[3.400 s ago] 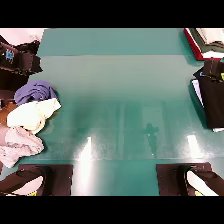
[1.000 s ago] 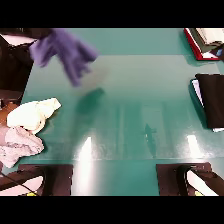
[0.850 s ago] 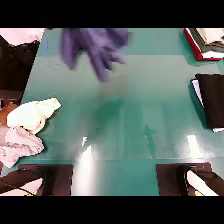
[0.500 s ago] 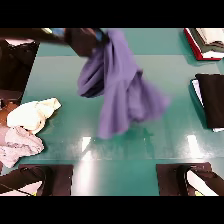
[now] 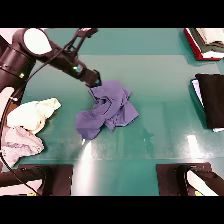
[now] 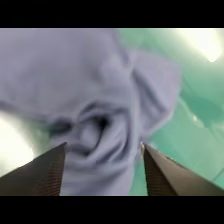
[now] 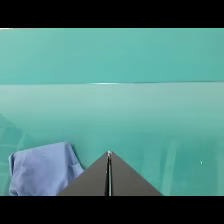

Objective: Fold the shirts.

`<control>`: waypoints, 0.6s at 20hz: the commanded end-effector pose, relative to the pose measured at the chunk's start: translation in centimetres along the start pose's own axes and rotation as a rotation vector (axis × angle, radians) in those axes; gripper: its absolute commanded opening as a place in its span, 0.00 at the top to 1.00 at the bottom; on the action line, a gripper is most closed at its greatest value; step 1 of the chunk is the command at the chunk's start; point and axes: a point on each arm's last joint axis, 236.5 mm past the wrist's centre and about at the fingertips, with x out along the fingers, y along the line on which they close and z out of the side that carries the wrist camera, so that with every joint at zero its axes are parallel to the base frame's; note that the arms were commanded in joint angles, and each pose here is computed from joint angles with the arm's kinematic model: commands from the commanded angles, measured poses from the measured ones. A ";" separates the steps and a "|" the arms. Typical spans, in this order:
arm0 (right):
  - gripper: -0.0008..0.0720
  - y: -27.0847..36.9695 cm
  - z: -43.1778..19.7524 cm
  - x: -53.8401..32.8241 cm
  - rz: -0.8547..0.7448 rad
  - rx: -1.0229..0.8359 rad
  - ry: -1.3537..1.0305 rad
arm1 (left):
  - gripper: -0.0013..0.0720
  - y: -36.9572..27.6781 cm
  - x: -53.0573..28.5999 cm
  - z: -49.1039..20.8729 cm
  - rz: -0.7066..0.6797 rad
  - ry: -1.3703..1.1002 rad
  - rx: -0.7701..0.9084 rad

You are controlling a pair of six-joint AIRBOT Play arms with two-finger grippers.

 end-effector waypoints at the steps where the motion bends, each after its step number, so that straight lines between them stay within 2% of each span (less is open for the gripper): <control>1: 0.96 0.0 -0.2 0.0 -0.002 -0.001 0.008 | 0.23 3.0 0.8 -4.6 0.015 0.144 -0.109; 7: 0.96 -0.5 -1.6 1.2 -0.003 0.010 0.085 | 0.22 6.3 8.0 -15.4 0.042 0.354 -0.222; 12: 0.96 -1.2 -3.8 2.7 -0.009 0.024 0.197 | 0.22 11.0 9.2 -19.7 0.090 0.355 -0.390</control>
